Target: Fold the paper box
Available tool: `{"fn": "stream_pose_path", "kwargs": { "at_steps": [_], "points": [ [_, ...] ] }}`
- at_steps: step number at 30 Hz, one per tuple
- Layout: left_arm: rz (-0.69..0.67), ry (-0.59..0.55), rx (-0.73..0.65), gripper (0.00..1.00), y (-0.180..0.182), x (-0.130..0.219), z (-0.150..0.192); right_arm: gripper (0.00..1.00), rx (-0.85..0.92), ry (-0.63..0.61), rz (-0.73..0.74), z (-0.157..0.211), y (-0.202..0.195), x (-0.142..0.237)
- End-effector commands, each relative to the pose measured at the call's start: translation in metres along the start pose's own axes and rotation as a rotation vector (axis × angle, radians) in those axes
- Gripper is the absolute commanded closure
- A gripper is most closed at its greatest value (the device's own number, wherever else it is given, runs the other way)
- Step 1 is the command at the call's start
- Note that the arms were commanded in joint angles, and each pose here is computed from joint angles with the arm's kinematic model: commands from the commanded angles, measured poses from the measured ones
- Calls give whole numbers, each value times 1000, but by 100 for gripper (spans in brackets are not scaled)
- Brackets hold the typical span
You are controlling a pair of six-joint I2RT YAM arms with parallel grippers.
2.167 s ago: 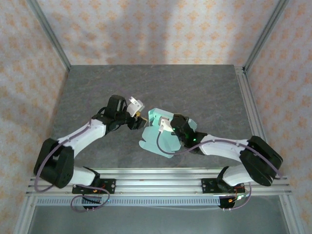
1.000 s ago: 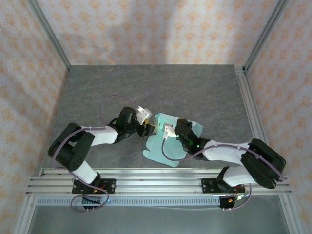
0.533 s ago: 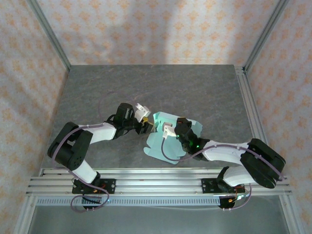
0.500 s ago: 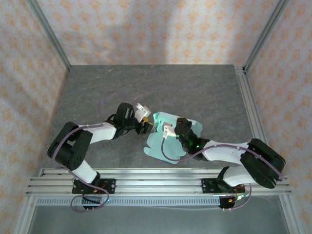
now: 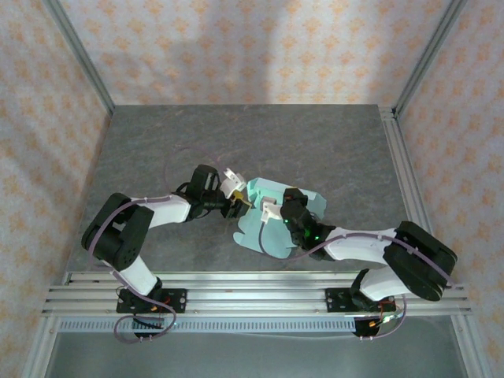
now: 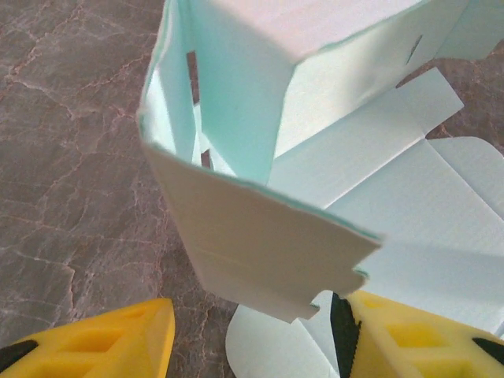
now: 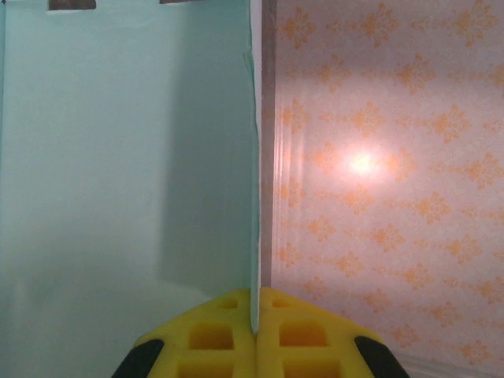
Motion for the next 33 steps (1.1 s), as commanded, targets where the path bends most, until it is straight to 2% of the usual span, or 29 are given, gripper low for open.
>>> {"fn": "stream_pose_path", "kwargs": {
  "at_steps": [1, 11, 19, 23, 26, 33],
  "points": [
    [26, -2, -28, 44, -3, -3, -9, 99, 5, 34, 14, 1, 4, -1],
    [14, 13, -29, 44, 6, -1, -10, 100, -3, 44, 16, 0, 7, -2],
    [-13, -81, 22, 43, 19, 24, -16, 100, -8, 54, 13, 1, 10, -2],
    [-18, -73, 36, 46, 24, 21, -17, 100, -11, 52, 15, 1, 9, -2],
    [-15, -84, 29, 53, 24, 19, -21, 99, -11, 54, 14, 2, 9, -2],
    [20, -34, -1, 53, 24, 3, -23, 100, -14, 57, 15, 2, 8, -1]
  ]
}}
Point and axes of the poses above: each hand's point on the last joint's axis, 136 mm out from that joint toward the fingers, its own x axis back along the fingers, its own y axis along the line the jaws close on, z = x × y, the point moved 1 cm from there along x, back along the fingers, and after that the axes turned 15 degrees about x, right-handed, at the moved point
